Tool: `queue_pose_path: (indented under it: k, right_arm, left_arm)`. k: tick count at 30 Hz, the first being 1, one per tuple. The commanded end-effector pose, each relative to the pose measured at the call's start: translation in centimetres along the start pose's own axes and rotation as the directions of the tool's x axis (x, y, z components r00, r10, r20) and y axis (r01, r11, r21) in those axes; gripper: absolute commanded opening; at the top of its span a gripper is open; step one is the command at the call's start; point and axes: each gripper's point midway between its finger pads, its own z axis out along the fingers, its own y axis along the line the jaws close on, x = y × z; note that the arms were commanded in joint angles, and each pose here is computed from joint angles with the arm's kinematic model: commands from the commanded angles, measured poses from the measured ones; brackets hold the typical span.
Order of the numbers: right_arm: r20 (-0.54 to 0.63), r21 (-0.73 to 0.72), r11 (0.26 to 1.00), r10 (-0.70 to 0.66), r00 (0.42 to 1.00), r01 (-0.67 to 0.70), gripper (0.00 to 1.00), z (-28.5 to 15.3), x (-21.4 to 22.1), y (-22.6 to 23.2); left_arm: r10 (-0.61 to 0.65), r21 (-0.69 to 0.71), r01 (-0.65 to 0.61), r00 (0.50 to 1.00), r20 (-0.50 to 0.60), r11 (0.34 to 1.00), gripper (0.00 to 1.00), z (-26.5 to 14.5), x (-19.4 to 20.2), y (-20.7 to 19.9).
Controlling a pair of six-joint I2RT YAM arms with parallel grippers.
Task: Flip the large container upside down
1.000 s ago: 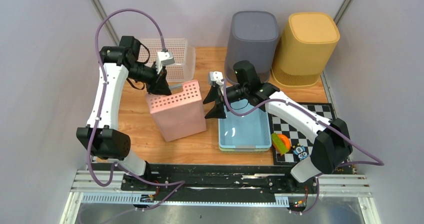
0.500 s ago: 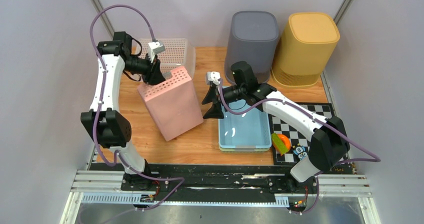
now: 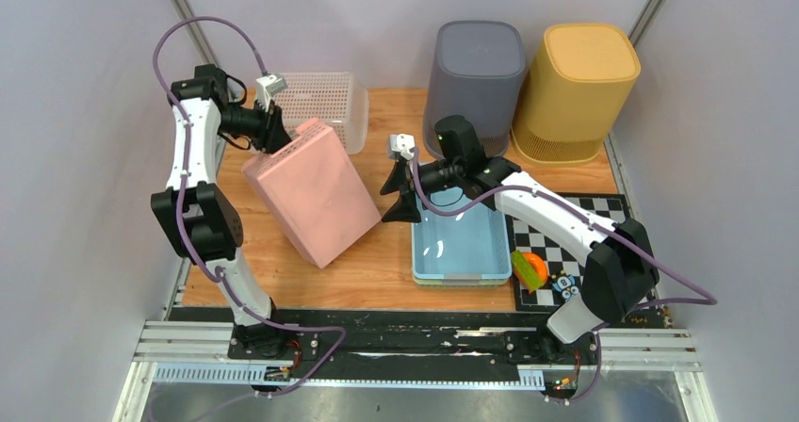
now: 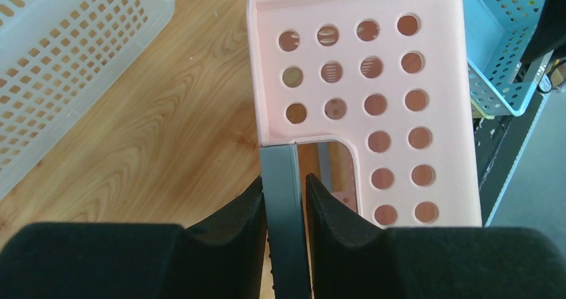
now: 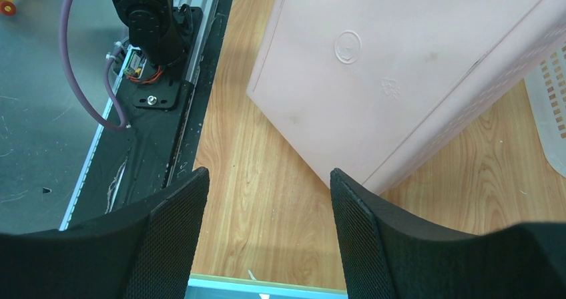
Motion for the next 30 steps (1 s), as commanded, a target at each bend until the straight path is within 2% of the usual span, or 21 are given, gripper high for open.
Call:
queue_pose_path:
  k: [1,8,17,25,30]
  right_arm:
    - [-0.004,-0.014,1.0,0.018,1.0,-0.018,0.7,0.6,0.3,0.3]
    - [-0.004,-0.014,1.0,0.026,1.0,-0.026,0.7,0.5,0.2,0.4]
    - [-0.002,-0.018,0.999,0.029,1.0,-0.029,0.7,0.4,0.1,0.6]
    - [-0.001,-0.018,0.999,0.033,0.999,-0.033,0.7,0.4,0.1,0.6]
    - [-0.003,-0.02,0.999,0.038,0.999,-0.038,0.7,0.4,0.2,0.6]
  left_arm:
    - [-0.034,0.0,0.034,0.999,0.032,0.999,0.29,0.0,0.1,1.1]
    - [-0.121,-0.036,0.124,0.99,0.077,0.992,0.24,0.3,1.8,3.3]
    - [-0.193,-0.033,0.197,0.976,0.102,0.98,0.2,0.3,3.9,4.0]
    - [-0.309,-0.203,0.331,0.942,0.132,0.922,0.2,1.1,6.3,7.8]
    - [-0.327,-0.287,0.359,0.932,0.154,0.888,0.2,1.2,7.5,8.9]
